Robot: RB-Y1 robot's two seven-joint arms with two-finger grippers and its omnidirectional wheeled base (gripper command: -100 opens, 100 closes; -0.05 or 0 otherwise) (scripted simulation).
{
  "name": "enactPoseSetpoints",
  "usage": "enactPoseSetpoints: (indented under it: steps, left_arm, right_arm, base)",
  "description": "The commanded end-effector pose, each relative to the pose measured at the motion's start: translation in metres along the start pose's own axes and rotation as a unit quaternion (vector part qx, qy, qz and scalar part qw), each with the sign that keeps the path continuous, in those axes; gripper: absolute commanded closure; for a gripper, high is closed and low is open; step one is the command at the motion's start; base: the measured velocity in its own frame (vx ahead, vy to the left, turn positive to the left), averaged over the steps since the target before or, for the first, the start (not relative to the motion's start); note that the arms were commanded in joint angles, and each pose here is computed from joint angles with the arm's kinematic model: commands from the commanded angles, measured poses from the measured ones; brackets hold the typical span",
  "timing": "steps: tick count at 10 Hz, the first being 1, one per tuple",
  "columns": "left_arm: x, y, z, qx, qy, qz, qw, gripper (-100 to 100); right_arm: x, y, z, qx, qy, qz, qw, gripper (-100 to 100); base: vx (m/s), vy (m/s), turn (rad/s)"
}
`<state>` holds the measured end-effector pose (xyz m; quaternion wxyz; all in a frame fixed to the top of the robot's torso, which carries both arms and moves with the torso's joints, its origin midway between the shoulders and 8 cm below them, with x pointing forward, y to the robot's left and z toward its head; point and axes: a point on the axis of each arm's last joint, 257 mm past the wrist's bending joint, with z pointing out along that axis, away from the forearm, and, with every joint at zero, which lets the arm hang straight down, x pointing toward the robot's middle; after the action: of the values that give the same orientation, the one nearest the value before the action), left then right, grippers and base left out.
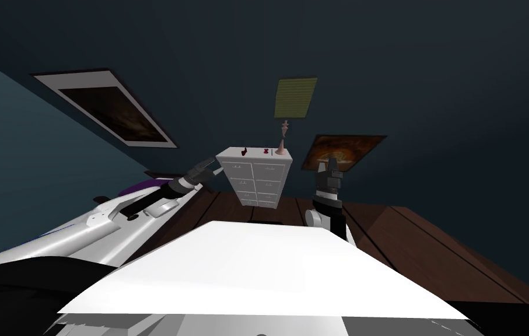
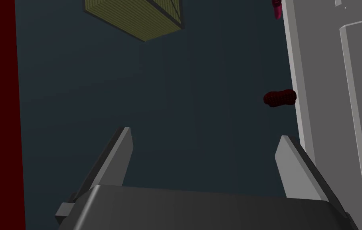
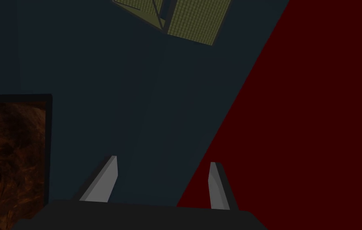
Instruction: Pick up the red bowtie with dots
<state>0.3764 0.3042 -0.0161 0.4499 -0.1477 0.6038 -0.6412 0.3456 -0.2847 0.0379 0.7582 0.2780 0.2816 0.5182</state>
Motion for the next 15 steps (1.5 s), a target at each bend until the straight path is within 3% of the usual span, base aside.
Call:
enactPoseSetpoints:
  steps: [1,2,3,5,6,8,9,11,12,14,15]
  left_arm:
    - [-0.003,0.001,0.001,-0.011,0.014,0.003,0.9998,-100]
    - [-0.001,0.001,0.003,-0.017,0.025,0.009,0.9995,-100]
    - [-0.012,0.004,-0.002,-0.025,0.022,0.002,0.9994,-100]
    - [-0.009,0.003,0.003,-0.038,0.046,0.015,0.9981,-100]
    - [-0.02,0.005,-0.001,-0.046,0.043,0.008,0.998,-100]
    - [-0.017,0.004,0.005,-0.059,0.066,0.021,0.9959,-100]
    - [-0.029,0.006,0.001,-0.067,0.062,0.014,0.9957,-100]
    - [-0.025,0.005,0.007,-0.08,0.085,0.027,0.9928,-100]
    - [-0.037,0.006,0.004,-0.088,0.081,0.022,0.9926,-100]
    - [-0.033,0.005,0.01,-0.101,0.103,0.034,0.989,-100]
    - [-0.044,0.006,0.007,-0.109,0.099,0.029,0.9886,-100]
  right_arm:
    - [0.0,0.0,0.0,0.0,0.0,0.0,1.0,0]
    - [0.0,0.0,0.0,0.0,0.0,0.0,1.0,0]
    - [0.0,0.0,0.0,0.0,0.0,0.0,1.0,0]
    - [0.0,0.0,0.0,0.0,0.0,0.0,1.0,0]
    - [0.0,0.0,0.0,0.0,0.0,0.0,1.0,0]
    - [0.0,0.0,0.0,0.0,0.0,0.0,1.0,0]
    - [0.0,0.0,0.0,0.0,0.0,0.0,1.0,0]
    - [0.0,0.0,0.0,0.0,0.0,0.0,1.0,0]
    - [0.0,0.0,0.0,0.0,0.0,0.0,1.0,0]
    - [0.0,0.0,0.0,0.0,0.0,0.0,1.0,0]
    - [0.0,0.0,0.0,0.0,0.0,0.0,1.0,0]
  base:
    - [-0.007,0.004,-0.013]
    - [0.0,0.0,0.0]
    - [0.0,0.0,-0.02]
    - [0.0,0.0,-0.006]
    - [0.005,-0.001,-0.02]
    - [0.003,-0.001,-0.004]
    - [0.012,-0.006,-0.014]
    - [0.01,-0.002,-0.004]
    - [0.021,-0.005,-0.013]
    - [0.014,-0.004,-0.001]
    - [0.023,-0.01,-0.01]
